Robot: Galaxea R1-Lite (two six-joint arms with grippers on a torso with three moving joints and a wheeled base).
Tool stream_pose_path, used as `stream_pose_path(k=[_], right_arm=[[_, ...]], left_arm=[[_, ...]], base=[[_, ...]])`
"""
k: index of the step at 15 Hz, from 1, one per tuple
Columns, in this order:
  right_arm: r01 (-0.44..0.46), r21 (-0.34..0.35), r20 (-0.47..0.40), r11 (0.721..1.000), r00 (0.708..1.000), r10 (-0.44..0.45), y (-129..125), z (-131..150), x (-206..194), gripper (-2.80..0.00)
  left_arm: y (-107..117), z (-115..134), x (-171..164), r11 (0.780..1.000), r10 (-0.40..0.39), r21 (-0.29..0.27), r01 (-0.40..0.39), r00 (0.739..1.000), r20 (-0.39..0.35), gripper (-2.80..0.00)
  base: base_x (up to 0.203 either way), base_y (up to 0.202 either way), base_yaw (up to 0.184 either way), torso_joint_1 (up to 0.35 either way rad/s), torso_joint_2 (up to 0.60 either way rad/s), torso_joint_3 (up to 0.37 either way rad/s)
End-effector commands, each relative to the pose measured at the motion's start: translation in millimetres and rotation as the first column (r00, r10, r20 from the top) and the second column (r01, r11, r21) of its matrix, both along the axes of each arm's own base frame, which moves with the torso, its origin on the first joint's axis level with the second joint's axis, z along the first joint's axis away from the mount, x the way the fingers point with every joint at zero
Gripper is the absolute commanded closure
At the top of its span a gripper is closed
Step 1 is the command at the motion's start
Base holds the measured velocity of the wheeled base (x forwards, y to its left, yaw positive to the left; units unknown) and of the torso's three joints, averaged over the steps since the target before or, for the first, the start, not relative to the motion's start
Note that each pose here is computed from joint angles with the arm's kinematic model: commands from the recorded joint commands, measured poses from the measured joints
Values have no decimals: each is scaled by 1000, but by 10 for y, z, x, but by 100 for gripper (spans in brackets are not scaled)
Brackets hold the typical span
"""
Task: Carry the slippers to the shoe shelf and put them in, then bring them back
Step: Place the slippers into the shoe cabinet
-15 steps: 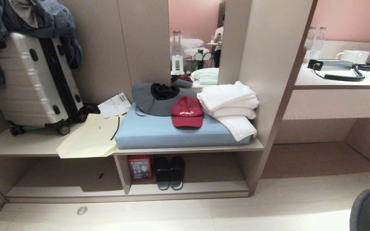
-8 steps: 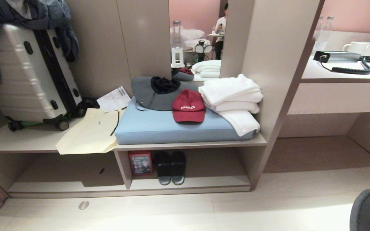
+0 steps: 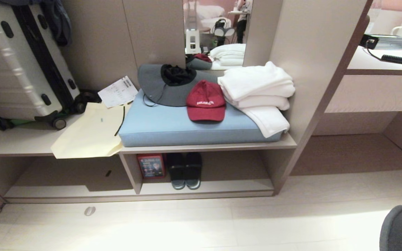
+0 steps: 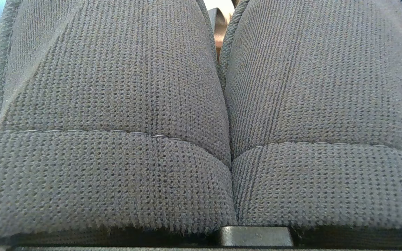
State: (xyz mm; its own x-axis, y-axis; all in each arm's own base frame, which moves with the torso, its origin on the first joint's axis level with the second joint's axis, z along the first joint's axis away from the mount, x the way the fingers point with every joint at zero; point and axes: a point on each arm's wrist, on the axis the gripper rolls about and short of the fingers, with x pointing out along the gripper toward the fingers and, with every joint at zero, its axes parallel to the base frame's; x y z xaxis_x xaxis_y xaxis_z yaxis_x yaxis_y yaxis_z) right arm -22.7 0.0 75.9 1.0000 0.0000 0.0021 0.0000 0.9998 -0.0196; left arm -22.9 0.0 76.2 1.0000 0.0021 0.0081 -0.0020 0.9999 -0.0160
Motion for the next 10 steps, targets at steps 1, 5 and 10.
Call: stream_pose_path(k=[1,5,10], right_arm=[[0,0,-2,1000,1000,0,0,-3,2,0],[0,0,-2,1000,1000,0,0,-3,2,0],[0,0,-2,1000,1000,0,0,-3,2,0]], left_arm=[[0,1,1,1000,-1,-1,1,1000,0,0],[0,1,1,1000,1,-1,-1,1000,0,0],[0,1,1,1000,1,-1,-1,1000,0,0]], base=[[0,0,0,2,2,-194],[0,0,0,6,2,-198],[0,0,0,4,3,-199]])
